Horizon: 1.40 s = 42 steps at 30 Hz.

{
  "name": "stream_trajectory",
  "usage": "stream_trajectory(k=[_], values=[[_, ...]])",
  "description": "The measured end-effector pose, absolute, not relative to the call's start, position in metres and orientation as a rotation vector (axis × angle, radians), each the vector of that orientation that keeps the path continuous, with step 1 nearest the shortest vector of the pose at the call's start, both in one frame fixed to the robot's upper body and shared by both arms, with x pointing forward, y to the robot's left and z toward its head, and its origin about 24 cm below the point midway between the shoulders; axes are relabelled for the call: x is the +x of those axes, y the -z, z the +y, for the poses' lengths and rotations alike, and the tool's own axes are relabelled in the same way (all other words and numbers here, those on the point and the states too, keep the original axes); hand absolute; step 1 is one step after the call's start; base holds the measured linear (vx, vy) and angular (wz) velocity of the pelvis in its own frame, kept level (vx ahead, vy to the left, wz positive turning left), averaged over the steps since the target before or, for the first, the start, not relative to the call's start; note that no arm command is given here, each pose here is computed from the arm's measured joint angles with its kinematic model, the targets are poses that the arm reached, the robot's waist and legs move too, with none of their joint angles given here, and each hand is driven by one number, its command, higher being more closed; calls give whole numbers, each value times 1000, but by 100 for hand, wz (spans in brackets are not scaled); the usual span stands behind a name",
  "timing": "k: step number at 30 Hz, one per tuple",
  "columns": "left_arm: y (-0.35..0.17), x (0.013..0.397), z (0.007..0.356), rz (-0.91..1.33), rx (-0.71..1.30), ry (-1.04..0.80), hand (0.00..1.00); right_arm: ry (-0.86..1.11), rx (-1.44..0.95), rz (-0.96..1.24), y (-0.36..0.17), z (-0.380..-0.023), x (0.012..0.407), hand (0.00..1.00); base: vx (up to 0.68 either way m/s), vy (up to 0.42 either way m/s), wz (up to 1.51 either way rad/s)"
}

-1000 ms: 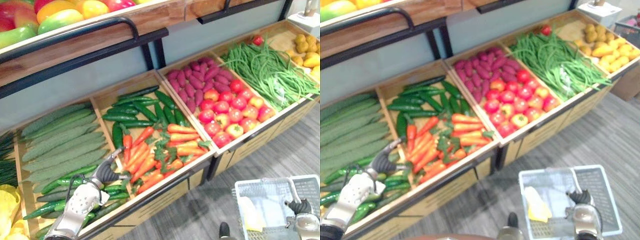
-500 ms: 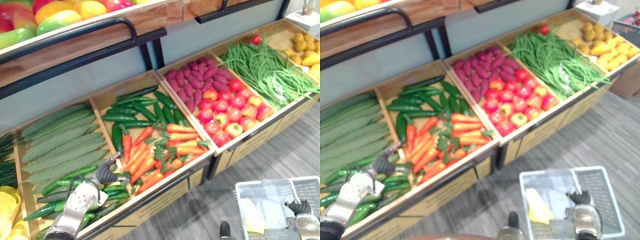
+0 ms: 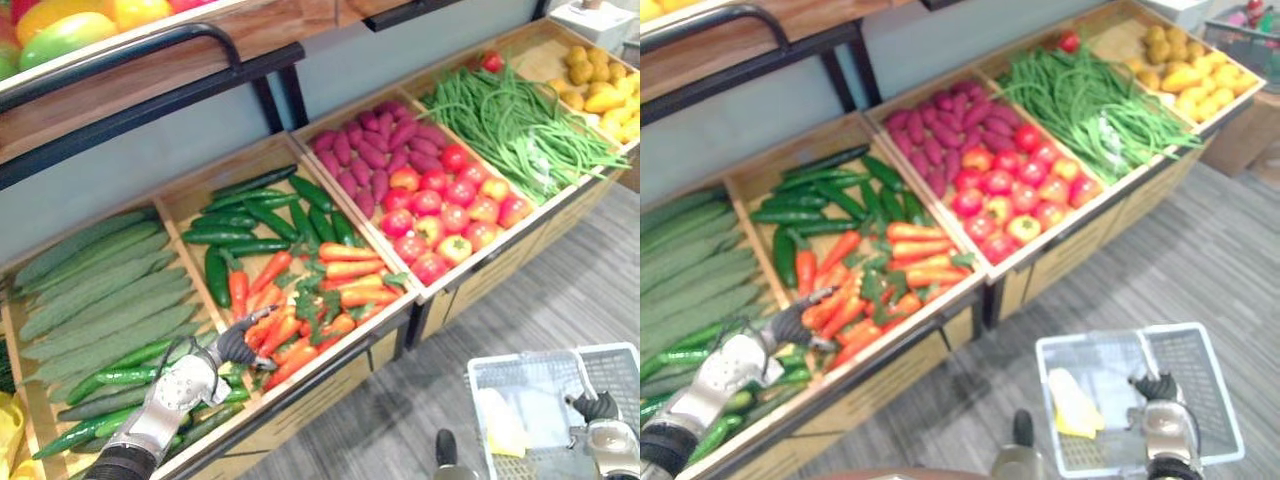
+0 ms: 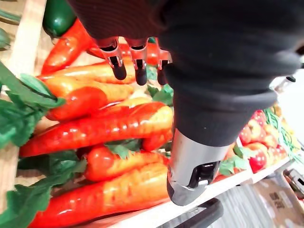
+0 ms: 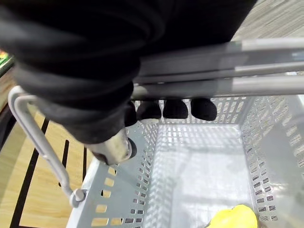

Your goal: Pick vegetable in the basket

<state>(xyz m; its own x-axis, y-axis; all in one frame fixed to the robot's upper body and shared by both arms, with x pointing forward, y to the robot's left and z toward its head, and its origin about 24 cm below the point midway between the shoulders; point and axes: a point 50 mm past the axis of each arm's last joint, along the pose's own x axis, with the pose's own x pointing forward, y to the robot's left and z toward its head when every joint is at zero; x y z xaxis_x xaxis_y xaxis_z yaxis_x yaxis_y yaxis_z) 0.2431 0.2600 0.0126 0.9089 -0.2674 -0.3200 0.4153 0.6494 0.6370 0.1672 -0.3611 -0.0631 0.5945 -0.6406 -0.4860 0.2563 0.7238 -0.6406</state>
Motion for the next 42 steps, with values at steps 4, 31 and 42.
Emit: stream_trajectory(k=[4,31,42], values=[[-12,249,261,212,785,391,0,551,-553,764,62,-361,169,100,-14,-38,-16],[-2,261,271,257,818,244,0,554,-555,708,53,-360,183,100,-8,-19,-1],[-7,271,261,207,796,214,100,557,-558,674,47,-360,189,100,-4,-27,-3]])
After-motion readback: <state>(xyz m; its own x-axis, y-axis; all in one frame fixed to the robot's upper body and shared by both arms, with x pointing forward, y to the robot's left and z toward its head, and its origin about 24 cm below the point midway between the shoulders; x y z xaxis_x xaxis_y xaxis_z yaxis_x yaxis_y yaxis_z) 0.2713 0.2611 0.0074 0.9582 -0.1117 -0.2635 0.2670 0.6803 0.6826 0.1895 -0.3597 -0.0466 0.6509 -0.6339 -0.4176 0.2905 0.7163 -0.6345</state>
